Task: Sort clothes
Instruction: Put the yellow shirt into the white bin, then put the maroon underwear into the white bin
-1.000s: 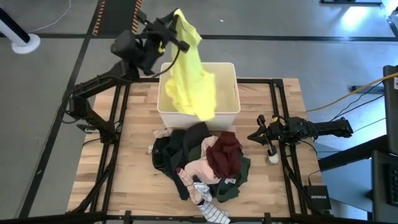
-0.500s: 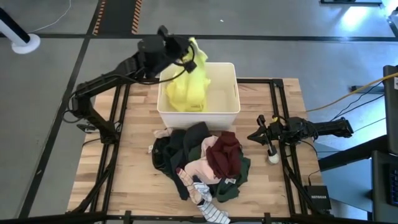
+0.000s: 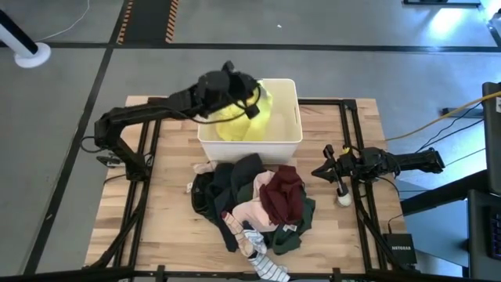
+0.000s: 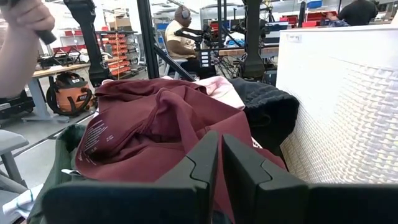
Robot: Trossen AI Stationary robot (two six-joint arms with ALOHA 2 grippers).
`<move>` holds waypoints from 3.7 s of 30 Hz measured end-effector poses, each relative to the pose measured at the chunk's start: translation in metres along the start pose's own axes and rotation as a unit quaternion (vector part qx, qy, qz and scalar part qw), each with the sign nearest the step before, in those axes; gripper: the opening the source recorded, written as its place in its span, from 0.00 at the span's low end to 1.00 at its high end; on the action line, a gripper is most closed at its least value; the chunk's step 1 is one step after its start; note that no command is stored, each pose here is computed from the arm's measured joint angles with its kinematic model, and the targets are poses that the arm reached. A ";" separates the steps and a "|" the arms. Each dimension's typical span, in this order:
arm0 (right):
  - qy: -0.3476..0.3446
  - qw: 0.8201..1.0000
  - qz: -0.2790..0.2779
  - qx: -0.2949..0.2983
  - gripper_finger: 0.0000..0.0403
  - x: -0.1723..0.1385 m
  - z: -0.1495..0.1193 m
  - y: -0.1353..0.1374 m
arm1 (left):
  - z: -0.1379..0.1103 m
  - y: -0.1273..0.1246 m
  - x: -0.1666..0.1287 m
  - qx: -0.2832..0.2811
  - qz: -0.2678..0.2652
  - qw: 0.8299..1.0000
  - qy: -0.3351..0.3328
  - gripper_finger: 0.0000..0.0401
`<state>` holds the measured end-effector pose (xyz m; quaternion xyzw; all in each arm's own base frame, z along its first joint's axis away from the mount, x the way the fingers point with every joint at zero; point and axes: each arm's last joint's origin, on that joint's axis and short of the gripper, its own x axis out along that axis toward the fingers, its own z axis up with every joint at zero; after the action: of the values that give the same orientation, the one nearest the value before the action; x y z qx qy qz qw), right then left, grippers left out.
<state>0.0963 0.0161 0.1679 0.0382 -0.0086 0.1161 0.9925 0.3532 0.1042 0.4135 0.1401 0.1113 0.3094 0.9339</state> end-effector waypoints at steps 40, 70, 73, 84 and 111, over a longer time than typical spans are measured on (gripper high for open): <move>0.000 1.000 0.000 0.000 0.10 0.000 0.000 0.000 | -0.072 -0.025 0.000 -0.094 -0.021 0.995 0.013 0.46; 0.001 0.999 -0.039 0.002 0.10 0.000 -0.001 -0.002 | -0.034 -0.030 -0.067 -0.077 -0.169 0.960 0.211 0.45; 0.001 0.999 -0.039 0.003 0.10 0.000 -0.001 -0.002 | -0.037 -0.029 -0.073 -0.063 -0.197 0.944 0.256 0.45; 0.004 0.999 -0.039 0.005 0.10 0.000 -0.001 -0.002 | -0.043 -0.009 -0.067 -0.062 0.019 0.963 0.263 0.45; -0.002 0.998 -0.065 0.000 0.10 0.000 0.000 -0.004 | -0.025 -0.047 -0.075 -0.083 -0.216 0.961 -0.153 0.45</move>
<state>0.0970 0.0124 0.1674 0.0394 -0.0079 0.0512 0.9979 0.3126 0.0277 0.3835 0.0803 -0.0316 0.0836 0.9928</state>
